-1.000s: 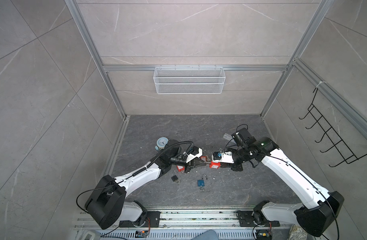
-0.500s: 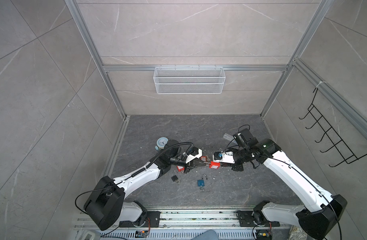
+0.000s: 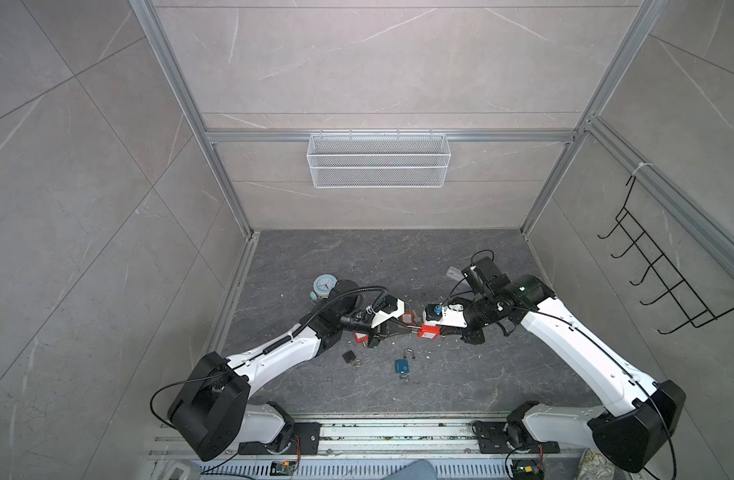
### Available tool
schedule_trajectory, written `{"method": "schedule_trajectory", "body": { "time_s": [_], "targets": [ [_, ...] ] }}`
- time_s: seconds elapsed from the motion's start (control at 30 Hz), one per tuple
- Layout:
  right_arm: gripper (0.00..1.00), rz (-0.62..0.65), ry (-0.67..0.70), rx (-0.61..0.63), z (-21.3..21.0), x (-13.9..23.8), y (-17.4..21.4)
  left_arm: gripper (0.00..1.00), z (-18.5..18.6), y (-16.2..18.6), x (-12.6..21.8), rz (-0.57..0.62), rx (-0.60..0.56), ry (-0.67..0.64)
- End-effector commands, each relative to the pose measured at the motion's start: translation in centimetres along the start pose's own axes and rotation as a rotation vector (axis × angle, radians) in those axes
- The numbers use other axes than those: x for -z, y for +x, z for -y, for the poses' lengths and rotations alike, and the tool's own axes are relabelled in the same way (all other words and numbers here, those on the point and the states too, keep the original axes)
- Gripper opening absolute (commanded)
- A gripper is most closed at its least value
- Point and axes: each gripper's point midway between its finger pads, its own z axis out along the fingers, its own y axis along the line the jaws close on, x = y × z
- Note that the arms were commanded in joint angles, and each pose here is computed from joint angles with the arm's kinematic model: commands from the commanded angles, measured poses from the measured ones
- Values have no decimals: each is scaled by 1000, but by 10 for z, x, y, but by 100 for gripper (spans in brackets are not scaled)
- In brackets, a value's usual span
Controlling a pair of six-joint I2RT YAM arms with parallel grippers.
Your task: Lock with the key
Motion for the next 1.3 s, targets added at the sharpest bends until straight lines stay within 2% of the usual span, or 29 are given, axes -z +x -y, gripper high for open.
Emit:
{"method": "schedule_trajectory", "body": {
  "time_s": [0.0, 0.37, 0.73, 0.93, 1.1, 1.27],
  "targets": [
    [0, -31, -22, -7, -7, -2, 7, 0, 5, -33, 6, 67, -109, 24],
    [0, -62, 29, -59, -3, 1, 25, 0, 9, -11, 11, -64, -111, 3],
    [0, -83, 62, -105, 0, 1, 39, 0, 7, -3, 14, -123, -115, -13],
    [0, -132, 135, -152, 10, 3, 53, 0, 2, 2, 20, -194, -96, -30],
    [0, -131, 206, -194, 17, 4, 57, 0, -8, 12, 28, -309, -28, -28],
    [0, -72, 296, -242, 25, 10, 52, 0, -21, 29, 38, -493, 70, -1]
  ]
}}
